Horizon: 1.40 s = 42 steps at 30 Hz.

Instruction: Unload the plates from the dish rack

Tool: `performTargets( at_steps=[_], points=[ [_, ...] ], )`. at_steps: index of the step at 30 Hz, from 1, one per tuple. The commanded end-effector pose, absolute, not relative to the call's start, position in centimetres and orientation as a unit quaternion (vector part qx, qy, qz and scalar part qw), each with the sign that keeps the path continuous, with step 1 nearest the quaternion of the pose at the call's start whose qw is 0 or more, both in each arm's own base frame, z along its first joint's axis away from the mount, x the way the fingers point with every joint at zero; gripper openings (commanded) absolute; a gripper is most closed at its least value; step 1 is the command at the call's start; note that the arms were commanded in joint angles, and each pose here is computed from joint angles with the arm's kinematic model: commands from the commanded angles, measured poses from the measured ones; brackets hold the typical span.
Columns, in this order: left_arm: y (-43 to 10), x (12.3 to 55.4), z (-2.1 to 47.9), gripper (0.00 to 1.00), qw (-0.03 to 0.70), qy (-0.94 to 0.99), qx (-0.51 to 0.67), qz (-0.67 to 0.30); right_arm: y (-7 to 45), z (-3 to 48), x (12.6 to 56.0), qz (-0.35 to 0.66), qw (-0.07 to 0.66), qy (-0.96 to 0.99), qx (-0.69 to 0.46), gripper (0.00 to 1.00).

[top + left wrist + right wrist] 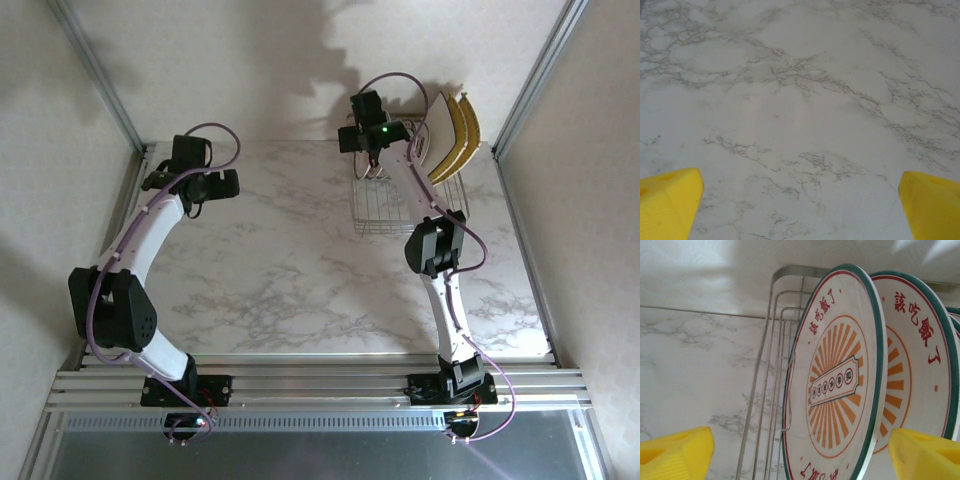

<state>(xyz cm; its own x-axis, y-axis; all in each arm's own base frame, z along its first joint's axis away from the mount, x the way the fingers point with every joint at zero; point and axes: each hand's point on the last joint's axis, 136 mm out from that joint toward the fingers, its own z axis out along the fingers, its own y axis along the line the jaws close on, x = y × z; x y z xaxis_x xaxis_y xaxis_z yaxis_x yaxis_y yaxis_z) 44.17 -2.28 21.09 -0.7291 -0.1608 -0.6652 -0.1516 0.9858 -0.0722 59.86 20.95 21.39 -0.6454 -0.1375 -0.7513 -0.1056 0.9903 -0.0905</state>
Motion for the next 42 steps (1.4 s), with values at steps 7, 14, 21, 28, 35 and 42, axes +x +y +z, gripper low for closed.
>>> performTargets(
  at_steps=[7,14,21,28,35,42],
  points=[
    [-2.9,43.6,21.8,1.00,0.355,0.932,-0.070,-0.018,19.5,21.5,62.2,-0.036,0.450,0.892,-0.011,0.76],
    [-2.7,43.2,21.6,1.00,0.350,0.934,-0.069,-0.014,19.3,20.7,62.4,-0.045,0.447,0.893,-0.009,0.61],
    [-2.8,43.1,21.9,1.00,0.352,0.933,-0.069,-0.016,18.9,20.0,62.5,-0.056,0.443,0.895,-0.002,0.38],
    [-2.8,42.9,21.9,1.00,0.352,0.934,-0.067,-0.017,19.1,20.3,62.2,-0.062,0.443,0.894,-0.001,0.21],
    [-2.8,42.7,22.1,0.99,0.352,0.934,-0.064,-0.018,20.0,23.1,61.2,-0.050,0.459,0.887,0.000,0.05],
    [-2.7,42.2,22.4,1.00,0.352,0.933,-0.069,-0.016,19.9,27.8,59.5,-0.045,0.485,0.873,0.008,0.00]
  ],
)
